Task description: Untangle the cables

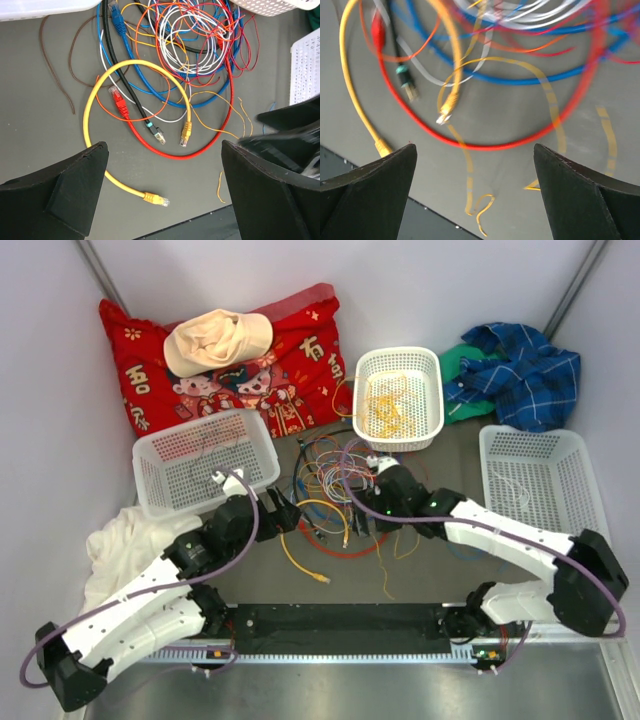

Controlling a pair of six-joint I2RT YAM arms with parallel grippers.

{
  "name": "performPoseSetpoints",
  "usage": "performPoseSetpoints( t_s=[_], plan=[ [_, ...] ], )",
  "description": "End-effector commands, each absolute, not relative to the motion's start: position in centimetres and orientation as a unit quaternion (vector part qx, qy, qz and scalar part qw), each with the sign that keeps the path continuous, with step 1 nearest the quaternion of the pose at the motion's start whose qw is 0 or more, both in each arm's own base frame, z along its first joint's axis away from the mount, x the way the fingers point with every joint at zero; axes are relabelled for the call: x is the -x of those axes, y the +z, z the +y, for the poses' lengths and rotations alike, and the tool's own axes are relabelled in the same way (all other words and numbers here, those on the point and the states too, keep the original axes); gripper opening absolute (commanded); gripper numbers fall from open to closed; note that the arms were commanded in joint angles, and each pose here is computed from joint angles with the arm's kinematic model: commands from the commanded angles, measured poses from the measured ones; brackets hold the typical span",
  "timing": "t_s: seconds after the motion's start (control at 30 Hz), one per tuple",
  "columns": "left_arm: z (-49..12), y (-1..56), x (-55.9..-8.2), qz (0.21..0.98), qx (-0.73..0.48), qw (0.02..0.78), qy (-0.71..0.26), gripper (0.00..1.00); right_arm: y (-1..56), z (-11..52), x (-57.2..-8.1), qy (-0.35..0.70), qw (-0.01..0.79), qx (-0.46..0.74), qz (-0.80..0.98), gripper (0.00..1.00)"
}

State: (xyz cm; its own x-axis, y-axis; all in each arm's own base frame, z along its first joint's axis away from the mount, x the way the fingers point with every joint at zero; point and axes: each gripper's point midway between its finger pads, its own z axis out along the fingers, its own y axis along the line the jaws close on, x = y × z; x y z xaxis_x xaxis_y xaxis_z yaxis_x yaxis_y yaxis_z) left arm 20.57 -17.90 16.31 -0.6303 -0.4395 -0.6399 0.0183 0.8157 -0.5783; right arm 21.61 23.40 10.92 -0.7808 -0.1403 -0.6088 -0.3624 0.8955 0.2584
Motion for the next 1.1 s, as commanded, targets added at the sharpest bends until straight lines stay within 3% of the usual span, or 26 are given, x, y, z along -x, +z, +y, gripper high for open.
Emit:
performPoseSetpoints(
  t_s=[0.0,0.1,0.2,0.23,0.37,0.53,0.7,1.07],
  plan=[
    [-17.5,17.0,-20.3,0.853,0.139,0.414,-0.287,0.99,10.5,27.5,-20.1,0.229,0.292,0.199,0.907,0.99],
    [-17.3,16.5,-20.2,0.854,0.146,0.411,-0.284,0.99,8.4,27.8,-19.6,0.223,0.261,0.205,0.916,0.89],
    [-17.2,16.4,-20.1,0.854,0.148,0.410,-0.283,0.99,7.1,26.8,-19.9,0.186,0.251,0.193,0.930,0.39],
    [-17.1,16.4,-20.1,0.854,0.148,0.411,-0.282,0.99,7.1,26.3,-20.2,0.172,0.257,0.183,0.933,0.01],
    [-16.6,17.1,-20.4,0.850,0.147,0.425,-0.274,0.99,12.2,25.0,-21.4,0.171,0.327,0.159,0.916,0.00],
    [-15.9,19.8,-21.3,0.825,0.147,0.472,-0.274,0.99,27.2,24.1,-22.1,0.241,0.457,0.136,0.845,0.00],
    [-15.6,23.2,-22.3,0.784,0.142,0.527,-0.295,0.99,38.2,22.7,-20.4,0.299,0.518,0.138,0.789,0.00],
    [-18.3,29.6,-22.9,0.692,0.111,0.587,-0.405,0.99,43.9,22.9,-17.3,0.385,0.514,0.148,0.752,0.00]
  ],
)
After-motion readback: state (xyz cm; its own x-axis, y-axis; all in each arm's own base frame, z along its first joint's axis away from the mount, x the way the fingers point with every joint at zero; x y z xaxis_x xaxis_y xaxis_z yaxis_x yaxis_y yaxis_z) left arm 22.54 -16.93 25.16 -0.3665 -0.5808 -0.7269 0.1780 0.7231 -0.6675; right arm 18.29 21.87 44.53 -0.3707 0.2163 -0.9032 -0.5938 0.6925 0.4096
